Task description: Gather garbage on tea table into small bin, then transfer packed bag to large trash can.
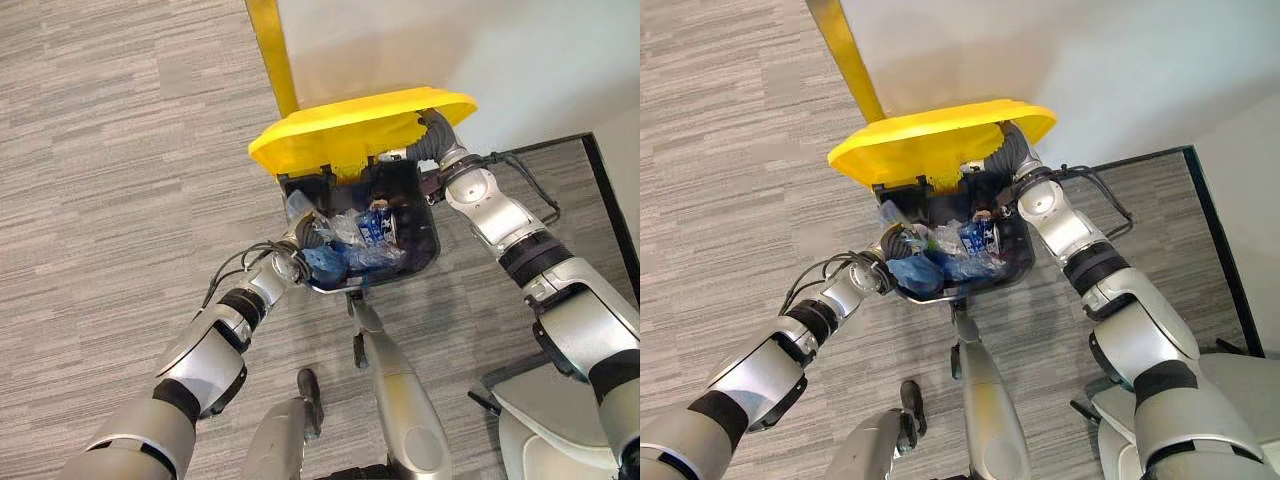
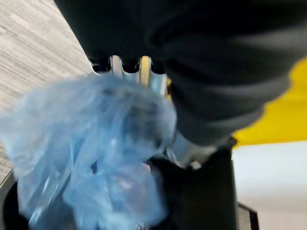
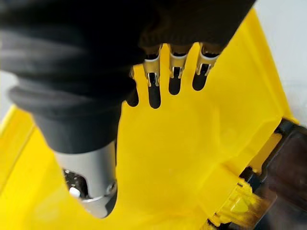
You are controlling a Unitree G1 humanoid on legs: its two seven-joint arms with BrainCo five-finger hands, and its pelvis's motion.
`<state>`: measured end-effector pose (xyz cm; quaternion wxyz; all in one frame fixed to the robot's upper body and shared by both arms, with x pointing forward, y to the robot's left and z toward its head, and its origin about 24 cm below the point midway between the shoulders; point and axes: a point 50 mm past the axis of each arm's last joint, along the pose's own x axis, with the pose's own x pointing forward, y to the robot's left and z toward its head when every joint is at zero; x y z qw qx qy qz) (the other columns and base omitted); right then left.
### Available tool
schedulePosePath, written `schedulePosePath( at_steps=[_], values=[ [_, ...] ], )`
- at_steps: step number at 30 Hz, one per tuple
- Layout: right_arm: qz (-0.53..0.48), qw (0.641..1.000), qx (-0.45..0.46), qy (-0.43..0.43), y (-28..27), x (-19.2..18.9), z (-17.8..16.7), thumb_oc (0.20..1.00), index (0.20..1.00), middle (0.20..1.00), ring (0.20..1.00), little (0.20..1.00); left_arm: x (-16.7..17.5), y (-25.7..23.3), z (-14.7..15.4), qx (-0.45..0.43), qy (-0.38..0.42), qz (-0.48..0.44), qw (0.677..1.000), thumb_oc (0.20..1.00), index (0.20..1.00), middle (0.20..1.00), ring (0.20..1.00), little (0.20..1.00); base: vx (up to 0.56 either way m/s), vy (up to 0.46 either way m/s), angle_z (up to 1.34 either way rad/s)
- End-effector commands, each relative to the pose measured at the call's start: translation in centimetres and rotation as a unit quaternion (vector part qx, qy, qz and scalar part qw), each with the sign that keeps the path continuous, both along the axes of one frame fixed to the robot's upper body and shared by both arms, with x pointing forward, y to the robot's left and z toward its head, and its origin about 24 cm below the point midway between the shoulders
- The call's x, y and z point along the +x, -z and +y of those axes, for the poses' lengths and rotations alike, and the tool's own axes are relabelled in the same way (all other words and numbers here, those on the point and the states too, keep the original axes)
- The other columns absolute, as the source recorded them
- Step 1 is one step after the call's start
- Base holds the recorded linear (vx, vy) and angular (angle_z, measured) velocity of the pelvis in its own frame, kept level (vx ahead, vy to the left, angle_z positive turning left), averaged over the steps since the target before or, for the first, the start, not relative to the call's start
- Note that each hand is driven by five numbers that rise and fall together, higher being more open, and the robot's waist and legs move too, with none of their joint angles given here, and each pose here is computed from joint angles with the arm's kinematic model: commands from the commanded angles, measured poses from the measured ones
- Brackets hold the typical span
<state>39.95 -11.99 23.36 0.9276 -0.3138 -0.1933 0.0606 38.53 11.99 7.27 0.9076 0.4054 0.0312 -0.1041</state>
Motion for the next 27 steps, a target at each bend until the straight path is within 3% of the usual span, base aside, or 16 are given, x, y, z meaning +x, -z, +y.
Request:
schedulePosePath(
  at_steps=[1, 10, 12, 17, 21, 22, 27],
  values=[
    [-0.049, 0.998, 0.027, -0.011, -2.4, -0.2, 0.2, 1.0, 1.0, 1.0, 1.0, 1.0, -0.4, -0.6, 0.1, -0.018, 0.014, -0.031, 0.999, 1.0, 1.0, 1.0, 1.0, 1.0, 0.04, -0.027, -0.09],
    [-0.017, 1.0, 0.025, -0.006, 0.7, -0.9, -1.4, 1.0, 1.0, 1.0, 1.0, 1.0, -2.3, 0.2, 0.5, -0.118, 0.02, -0.028, 0.992, 1.0, 1.0, 1.0, 1.0, 1.0, -0.02, -0.019, 0.04],
    [0.019, 1.0, 0.019, 0.015, 3.8, -1.8, -4.0, 1.0, 1.0, 1.0, 1.0, 1.0, -4.6, 2.1, 3.0, -0.181, -0.005, -0.007, 0.983, 1.0, 1.0, 1.0, 1.0, 1.0, -0.05, -0.026, 0.15],
    [0.071, 0.997, 0.015, 0.038, 8.0, -3.4, -6.4, 1.0, 1.0, 1.0, 1.0, 1.0, -7.7, 4.9, 7.4, -0.208, -0.066, 0.029, 0.975, 1.0, 1.0, 1.0, 1.0, 1.0, -0.07, 0.018, 0.19],
    [0.132, 0.989, 0.03, 0.058, 12.6, -5.9, -8.5, 1.0, 1.0, 1.0, 1.0, 1.0, -11.6, 7.1, 12.5, -0.223, -0.153, 0.052, 0.961, 1.0, 1.0, 1.0, 1.0, 1.0, -0.13, 0.077, 0.09],
    [0.177, 0.98, 0.047, 0.074, 15.7, -8.1, -9.7, 1.0, 1.0, 1.0, 1.0, 1.0, -14.5, 8.7, 15.6, -0.228, -0.22, 0.074, 0.946, 1.0, 1.0, 1.0, 1.0, 1.0, -0.16, 0.146, 0.06],
    [0.245, 0.959, 0.08, 0.116, 20.1, -11.4, -11.8, 1.0, 1.0, 1.0, 1.0, 1.0, -18.6, 11.4, 18.4, -0.23, -0.312, 0.11, 0.915, 1.0, 1.0, 1.0, 1.0, 1.0, -0.07, 0.096, -0.21]
  ],
)
